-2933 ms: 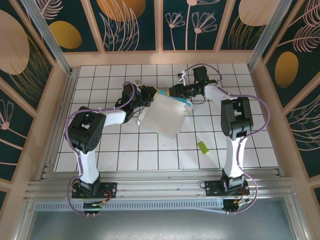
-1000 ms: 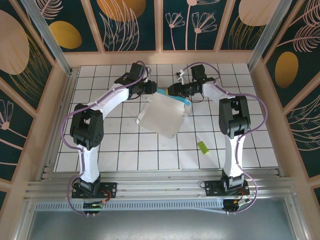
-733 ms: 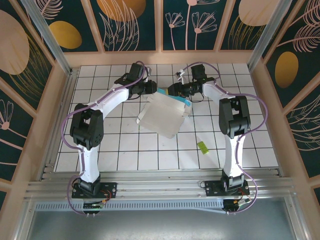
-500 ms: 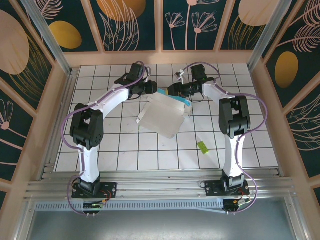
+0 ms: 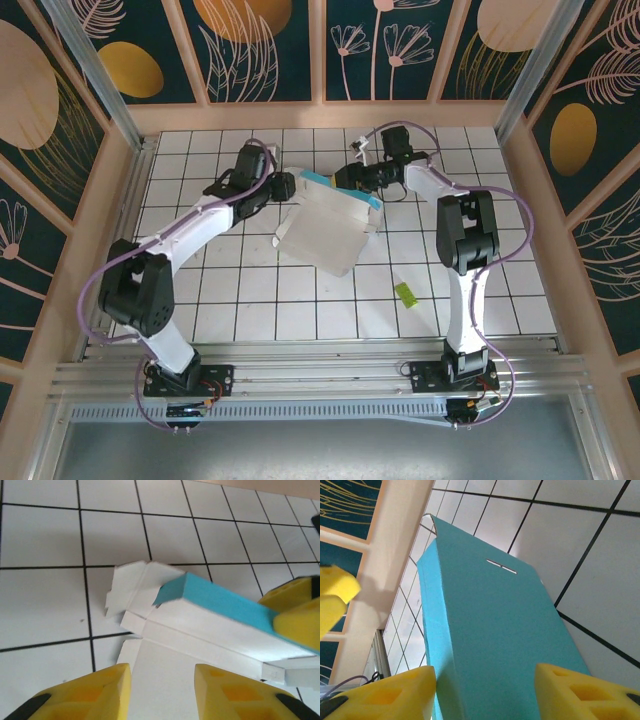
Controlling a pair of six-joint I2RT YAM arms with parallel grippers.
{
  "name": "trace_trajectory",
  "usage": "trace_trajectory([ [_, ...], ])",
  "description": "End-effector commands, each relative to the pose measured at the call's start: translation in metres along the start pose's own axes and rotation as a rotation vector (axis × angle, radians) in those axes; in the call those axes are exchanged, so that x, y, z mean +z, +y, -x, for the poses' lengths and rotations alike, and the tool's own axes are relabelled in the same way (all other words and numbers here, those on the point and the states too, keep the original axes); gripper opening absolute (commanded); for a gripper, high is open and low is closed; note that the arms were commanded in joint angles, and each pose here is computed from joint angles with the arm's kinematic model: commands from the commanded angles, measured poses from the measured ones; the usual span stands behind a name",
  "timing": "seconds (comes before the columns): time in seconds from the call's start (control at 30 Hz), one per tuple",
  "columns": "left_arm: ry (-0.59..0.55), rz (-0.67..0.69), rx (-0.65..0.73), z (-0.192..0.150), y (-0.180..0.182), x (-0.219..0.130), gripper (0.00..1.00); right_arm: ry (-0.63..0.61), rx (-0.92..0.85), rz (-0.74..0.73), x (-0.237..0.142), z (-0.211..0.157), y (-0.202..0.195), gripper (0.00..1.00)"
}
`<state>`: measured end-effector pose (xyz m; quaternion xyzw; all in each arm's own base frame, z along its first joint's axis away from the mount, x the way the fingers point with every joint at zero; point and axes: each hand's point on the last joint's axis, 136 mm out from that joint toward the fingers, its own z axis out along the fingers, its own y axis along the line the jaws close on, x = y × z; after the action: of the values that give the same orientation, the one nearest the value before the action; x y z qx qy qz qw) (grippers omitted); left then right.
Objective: Fold the paper box
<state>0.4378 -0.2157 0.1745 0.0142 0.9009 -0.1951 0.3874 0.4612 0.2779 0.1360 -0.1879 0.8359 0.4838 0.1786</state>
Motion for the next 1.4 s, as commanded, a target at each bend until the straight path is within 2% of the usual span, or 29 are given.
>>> trace_trajectory([
  [0.0, 0.028, 0.033, 0.027, -0.019, 0.019, 0.015, 0.37, 0.009, 0.007, -0.021, 0.000, 0.001, -0.008, 0.55],
  [0.07, 0.084, 0.005, 0.033, -0.035, 0.019, 0.031, 0.37, 0.012, 0.012, -0.021, 0.000, 0.002, -0.009, 0.55],
  [0.2, 0.122, -0.035, 0.031, -0.040, 0.013, 0.054, 0.38, 0.016, 0.029, -0.035, 0.001, 0.003, -0.014, 0.56],
  [0.47, 0.152, 0.040, 0.037, -0.039, 0.034, 0.094, 0.38, 0.017, 0.035, -0.067, -0.001, 0.004, -0.019, 0.56],
  [0.67, 0.211, 0.023, 0.050, -0.050, 0.045, 0.120, 0.38, 0.010, 0.031, -0.067, -0.003, 0.007, -0.018, 0.56],
  [0.93, 0.259, -0.082, 0.016, -0.066, 0.036, 0.137, 0.38, 0.006, 0.032, -0.065, -0.003, 0.009, -0.017, 0.56],
  [1.2, 0.279, -0.097, -0.023, -0.074, 0.038, 0.150, 0.37, 0.008, 0.029, -0.066, -0.004, 0.008, -0.015, 0.56],
  [1.37, 0.234, -0.091, -0.021, -0.068, 0.039, 0.141, 0.36, 0.002, 0.025, -0.074, -0.005, 0.009, -0.016, 0.56],
])
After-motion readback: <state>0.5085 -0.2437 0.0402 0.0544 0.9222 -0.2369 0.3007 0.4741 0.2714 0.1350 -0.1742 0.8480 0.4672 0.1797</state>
